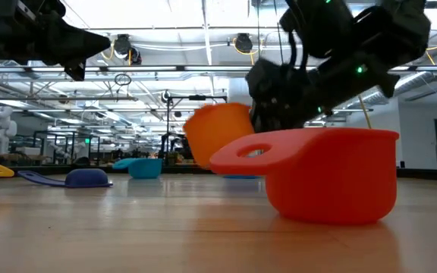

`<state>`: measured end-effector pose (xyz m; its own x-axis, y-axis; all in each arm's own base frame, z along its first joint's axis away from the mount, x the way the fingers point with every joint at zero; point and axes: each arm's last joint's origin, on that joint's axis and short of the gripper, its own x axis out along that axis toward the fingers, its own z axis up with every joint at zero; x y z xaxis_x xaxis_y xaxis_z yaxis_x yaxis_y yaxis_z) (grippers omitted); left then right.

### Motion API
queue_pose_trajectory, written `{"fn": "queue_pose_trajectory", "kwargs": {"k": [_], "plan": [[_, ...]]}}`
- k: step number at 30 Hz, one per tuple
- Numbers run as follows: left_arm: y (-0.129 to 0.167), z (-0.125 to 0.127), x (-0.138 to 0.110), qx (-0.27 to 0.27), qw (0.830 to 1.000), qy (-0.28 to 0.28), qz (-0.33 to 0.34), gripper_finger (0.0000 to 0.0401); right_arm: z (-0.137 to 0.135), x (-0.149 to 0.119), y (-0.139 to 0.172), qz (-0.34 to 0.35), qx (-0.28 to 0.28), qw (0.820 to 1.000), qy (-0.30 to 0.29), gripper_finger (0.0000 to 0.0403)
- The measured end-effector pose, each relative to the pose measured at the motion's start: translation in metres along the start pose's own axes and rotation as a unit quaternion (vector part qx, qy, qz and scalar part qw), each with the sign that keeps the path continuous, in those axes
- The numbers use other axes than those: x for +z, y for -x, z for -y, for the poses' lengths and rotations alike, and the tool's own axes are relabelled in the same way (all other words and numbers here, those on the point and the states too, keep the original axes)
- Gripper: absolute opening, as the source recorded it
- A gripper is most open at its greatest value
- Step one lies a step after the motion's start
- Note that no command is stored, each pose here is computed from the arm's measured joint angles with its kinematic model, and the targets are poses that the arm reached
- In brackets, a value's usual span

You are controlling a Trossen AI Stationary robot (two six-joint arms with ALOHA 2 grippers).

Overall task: Nest measuring cups in basket
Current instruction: Put the orange measuring cup into the white bin

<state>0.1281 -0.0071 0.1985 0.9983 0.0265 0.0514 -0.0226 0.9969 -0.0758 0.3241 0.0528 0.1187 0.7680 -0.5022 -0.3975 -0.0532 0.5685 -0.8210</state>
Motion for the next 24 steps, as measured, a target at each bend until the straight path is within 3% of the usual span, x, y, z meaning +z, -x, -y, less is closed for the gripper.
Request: {"fn": "queue_pose_trajectory", "kwargs": {"k": [6,9,14,19,24], "plan": [[0.000,0.001,0.004,-0.003,1.000,0.017,0.020,0.0026,0.010,0.006,0.020,-0.102,-0.162,0.981,-0.036,0.0002],[0.000,0.002,0.007,-0.010,0.999,0.025,0.027,0.0026,0.008,0.006,0.025,-0.139,-0.207,0.968,-0.032,0.0002],[-0.009,0.009,0.017,-0.024,0.999,0.025,0.013,0.0026,0.003,0.003,0.029,-0.151,-0.237,0.956,-0.079,0.0001],[-0.032,0.019,0.029,-0.021,1.000,-0.009,-0.020,0.0026,0.001,-0.002,0.028,-0.147,-0.237,0.952,-0.128,0.0001],[-0.064,0.028,0.039,-0.024,0.997,-0.046,-0.055,0.0026,-0.003,-0.014,0.024,-0.163,-0.196,0.960,-0.116,0.0001]]}}
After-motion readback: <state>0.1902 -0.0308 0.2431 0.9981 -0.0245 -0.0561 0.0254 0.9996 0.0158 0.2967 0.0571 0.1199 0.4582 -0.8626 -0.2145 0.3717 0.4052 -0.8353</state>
